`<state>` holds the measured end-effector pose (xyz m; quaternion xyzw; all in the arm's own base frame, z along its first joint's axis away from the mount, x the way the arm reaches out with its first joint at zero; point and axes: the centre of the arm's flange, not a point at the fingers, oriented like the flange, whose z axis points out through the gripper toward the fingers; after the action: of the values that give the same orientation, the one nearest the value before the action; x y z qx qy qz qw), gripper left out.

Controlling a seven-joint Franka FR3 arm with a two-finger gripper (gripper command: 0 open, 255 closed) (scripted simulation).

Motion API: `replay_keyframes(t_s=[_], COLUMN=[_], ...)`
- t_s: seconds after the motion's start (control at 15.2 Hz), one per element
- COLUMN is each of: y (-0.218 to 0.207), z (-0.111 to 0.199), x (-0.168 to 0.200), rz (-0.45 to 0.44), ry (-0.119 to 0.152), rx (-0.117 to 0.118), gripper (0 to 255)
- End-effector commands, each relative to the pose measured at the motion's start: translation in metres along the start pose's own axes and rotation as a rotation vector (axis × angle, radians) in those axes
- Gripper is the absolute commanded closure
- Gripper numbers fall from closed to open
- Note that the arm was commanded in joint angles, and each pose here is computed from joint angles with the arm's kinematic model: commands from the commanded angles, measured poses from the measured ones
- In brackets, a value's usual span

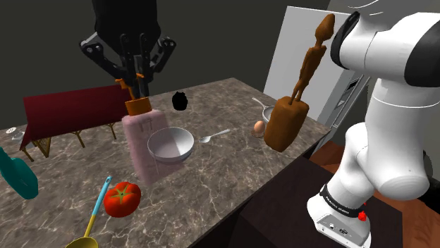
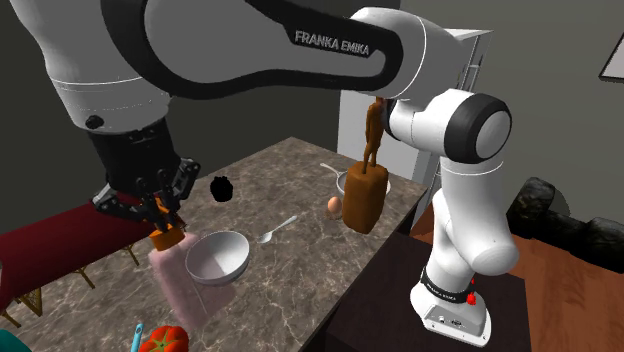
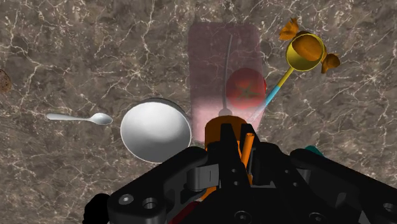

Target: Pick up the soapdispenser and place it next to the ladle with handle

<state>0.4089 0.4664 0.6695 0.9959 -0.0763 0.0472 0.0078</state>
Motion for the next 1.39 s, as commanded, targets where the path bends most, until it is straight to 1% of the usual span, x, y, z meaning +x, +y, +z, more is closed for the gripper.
replay_keyframes(t_s=[0.0,1.32], y=[0.001,0.0], z=[0.011,0.116], x=[-0.001,-0.011], rz=[0.0,0.0], ry=[0.0,0.0], rx=[0.001,0.001], gripper=[255,255])
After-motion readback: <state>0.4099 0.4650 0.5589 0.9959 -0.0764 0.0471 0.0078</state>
